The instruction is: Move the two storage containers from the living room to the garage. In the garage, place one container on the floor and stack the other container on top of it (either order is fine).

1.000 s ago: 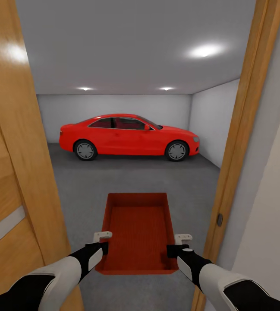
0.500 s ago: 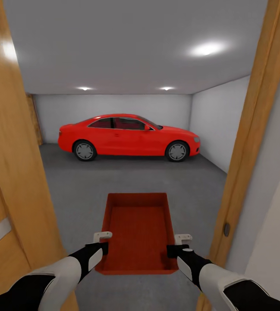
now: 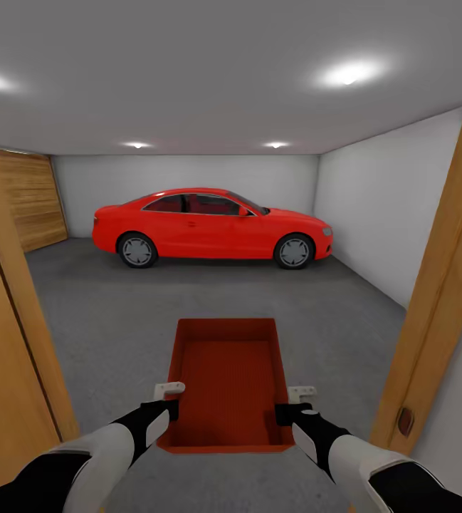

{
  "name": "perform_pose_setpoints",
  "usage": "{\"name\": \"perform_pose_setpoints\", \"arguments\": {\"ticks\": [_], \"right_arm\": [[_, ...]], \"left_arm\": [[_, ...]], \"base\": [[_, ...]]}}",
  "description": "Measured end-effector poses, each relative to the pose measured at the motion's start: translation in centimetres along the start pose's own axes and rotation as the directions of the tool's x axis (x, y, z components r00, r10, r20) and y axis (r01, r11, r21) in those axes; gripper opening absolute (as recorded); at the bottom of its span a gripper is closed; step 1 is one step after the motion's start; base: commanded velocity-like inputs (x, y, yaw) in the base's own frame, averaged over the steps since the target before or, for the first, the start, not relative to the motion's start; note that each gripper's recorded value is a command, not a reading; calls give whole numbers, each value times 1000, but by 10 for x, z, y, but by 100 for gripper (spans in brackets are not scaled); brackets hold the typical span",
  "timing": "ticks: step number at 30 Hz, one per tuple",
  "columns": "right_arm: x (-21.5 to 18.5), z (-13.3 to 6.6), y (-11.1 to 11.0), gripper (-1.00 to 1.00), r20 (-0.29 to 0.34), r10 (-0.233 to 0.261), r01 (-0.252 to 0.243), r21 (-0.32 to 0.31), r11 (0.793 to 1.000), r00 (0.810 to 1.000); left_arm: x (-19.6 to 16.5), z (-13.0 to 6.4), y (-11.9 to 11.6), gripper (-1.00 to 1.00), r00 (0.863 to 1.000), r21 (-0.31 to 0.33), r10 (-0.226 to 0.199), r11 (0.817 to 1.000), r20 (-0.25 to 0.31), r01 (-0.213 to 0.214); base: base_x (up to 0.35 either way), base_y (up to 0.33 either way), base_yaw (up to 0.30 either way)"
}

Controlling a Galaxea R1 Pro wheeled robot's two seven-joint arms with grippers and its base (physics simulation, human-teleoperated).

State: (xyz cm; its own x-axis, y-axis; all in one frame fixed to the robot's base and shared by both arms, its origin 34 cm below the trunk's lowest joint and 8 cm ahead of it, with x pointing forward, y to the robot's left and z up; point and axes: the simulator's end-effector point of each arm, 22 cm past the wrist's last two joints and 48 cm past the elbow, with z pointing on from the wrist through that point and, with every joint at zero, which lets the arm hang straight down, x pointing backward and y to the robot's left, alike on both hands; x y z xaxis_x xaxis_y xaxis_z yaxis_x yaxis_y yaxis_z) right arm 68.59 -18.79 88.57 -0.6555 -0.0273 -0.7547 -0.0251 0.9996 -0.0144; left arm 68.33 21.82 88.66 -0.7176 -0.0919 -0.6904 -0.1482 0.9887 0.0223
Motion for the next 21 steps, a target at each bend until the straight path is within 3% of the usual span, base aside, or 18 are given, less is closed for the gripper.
{"name": "perform_pose_setpoints", "arguments": {"ticks": [21], "right_arm": [[0, 0, 0, -100, 1, 0, 0, 0, 1000, 1000]], "left_arm": [[0, 0, 0, -100, 1000, 0, 0, 1000, 1, 0]], "base": [[321, 0, 0]]}}
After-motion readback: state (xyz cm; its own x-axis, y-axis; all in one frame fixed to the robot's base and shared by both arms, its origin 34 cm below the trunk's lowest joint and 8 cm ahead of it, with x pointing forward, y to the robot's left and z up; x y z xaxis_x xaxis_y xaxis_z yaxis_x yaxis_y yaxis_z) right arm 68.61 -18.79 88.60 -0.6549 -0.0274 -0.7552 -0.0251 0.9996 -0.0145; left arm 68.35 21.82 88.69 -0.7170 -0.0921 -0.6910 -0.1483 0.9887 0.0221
